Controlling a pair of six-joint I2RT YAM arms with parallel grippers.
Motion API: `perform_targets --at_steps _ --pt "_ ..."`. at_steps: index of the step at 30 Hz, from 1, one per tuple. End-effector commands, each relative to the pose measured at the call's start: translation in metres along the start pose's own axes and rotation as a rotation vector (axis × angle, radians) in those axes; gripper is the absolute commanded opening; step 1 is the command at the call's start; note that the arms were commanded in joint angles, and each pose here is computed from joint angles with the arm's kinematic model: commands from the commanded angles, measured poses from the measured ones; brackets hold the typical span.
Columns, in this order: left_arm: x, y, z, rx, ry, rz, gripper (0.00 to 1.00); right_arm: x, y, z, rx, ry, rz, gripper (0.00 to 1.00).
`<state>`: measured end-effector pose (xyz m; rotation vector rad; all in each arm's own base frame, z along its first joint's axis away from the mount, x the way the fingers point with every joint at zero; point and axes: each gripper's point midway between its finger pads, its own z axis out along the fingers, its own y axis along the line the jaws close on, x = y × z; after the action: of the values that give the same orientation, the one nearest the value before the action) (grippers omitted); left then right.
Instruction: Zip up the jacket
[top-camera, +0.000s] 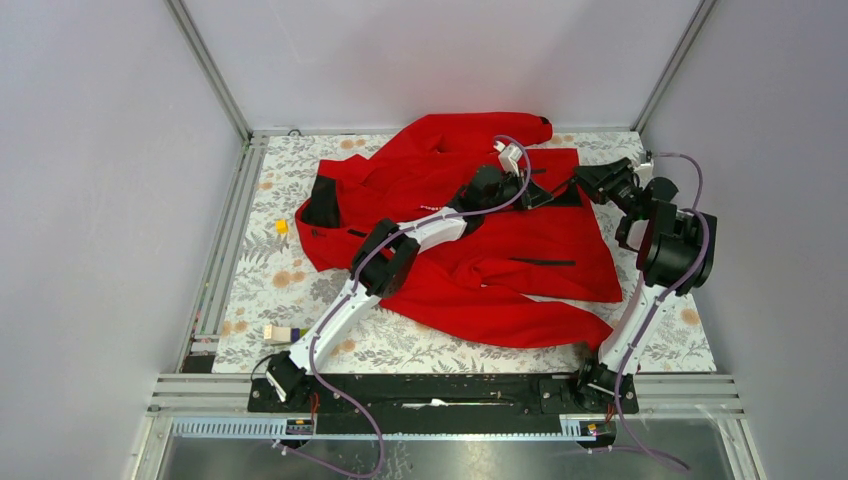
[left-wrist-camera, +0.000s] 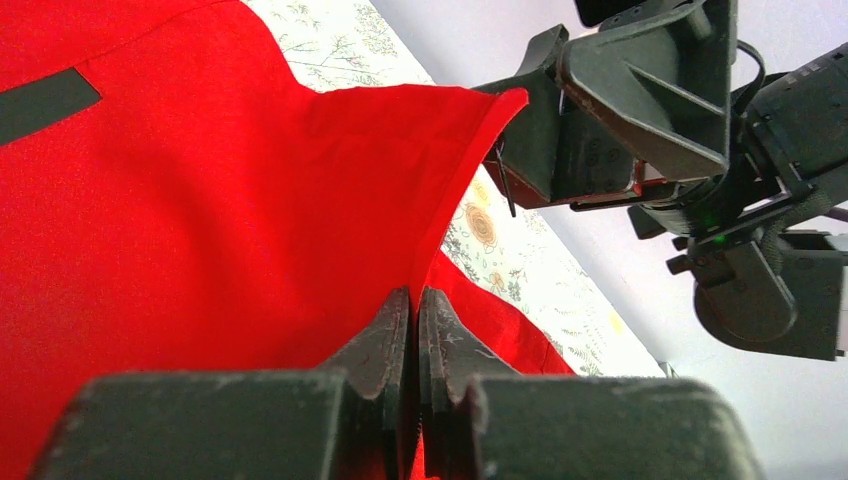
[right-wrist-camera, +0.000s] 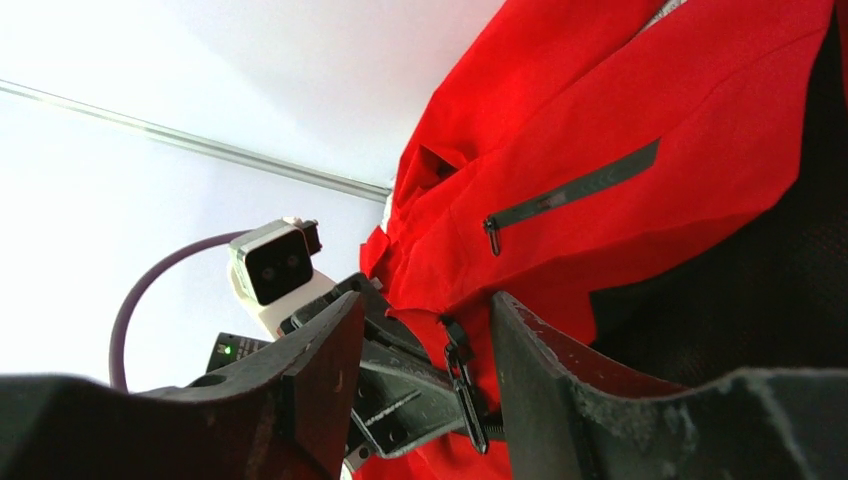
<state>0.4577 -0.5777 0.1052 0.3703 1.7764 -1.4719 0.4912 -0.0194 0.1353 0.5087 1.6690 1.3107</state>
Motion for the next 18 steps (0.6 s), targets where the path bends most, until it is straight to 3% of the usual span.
perform_targets --at_steps 1,11,18 --pt "-0.018 -0.029 0.003 0.112 -0.044 0.018 0.0 -0.004 0.023 0.008 -0.108 0.017 -0.05 0.55" --pt "-0.02 -0.031 0.002 0.123 -0.035 0.029 0.0 0.0 0.021 0.009 -0.09 0.03 -0.061 0.39" --pt "-0.019 -0.032 0.002 0.131 -0.032 0.022 0.0 0.006 0.016 0.012 -0.048 0.048 -0.075 0.44"
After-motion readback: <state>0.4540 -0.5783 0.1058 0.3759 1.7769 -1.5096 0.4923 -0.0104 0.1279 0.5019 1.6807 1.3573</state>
